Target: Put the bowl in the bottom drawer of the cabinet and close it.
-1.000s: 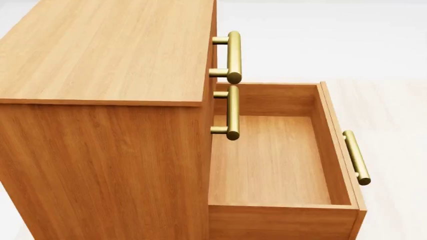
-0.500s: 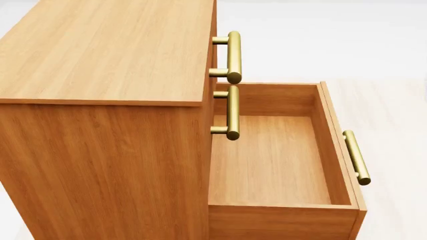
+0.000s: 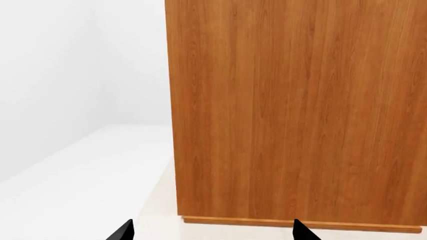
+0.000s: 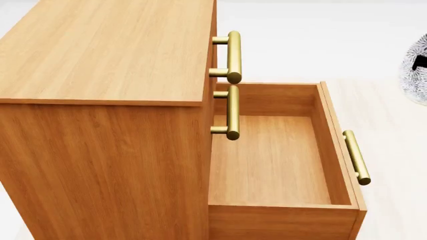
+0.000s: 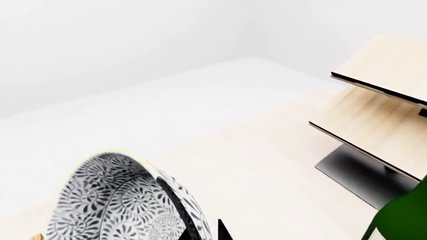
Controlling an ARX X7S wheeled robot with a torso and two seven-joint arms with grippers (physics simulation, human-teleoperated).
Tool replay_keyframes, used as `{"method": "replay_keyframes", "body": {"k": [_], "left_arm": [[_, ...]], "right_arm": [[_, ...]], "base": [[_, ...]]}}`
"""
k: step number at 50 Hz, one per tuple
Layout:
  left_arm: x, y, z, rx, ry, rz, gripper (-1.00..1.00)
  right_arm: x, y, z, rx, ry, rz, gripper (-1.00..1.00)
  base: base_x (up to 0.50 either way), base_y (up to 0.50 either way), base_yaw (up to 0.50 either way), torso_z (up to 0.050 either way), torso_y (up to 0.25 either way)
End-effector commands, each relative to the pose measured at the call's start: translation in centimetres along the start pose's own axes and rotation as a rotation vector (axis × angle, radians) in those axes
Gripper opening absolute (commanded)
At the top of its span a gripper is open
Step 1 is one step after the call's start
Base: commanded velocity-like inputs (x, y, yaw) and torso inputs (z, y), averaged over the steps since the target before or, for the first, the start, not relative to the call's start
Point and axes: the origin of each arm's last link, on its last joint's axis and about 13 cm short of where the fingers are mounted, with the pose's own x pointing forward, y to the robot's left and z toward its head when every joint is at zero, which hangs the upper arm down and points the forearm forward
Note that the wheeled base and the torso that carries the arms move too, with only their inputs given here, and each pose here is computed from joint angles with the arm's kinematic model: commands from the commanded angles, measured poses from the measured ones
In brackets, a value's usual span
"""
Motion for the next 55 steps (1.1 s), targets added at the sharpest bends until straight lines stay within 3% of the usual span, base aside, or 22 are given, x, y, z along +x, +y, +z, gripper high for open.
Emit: {"method": "replay_keyframes", "body": {"k": [1,55], "left_arm": [[0.0,0.0,0.0,-0.001,0.0,0.0,1.0],[0.0,0.0,-0.1,0.002,0.001,0.0,1.0]], "right_arm": [[0.4,0.9,0.5,0.002,0.0,0.026,-1.0],[1.8,5.5,-0.9,-0.035,0.07,0.17,-1.0]], "base": [[0.0,0.0,0.0,0.0,0.0],[0.0,0.0,0.0,0.0,0.001]]}}
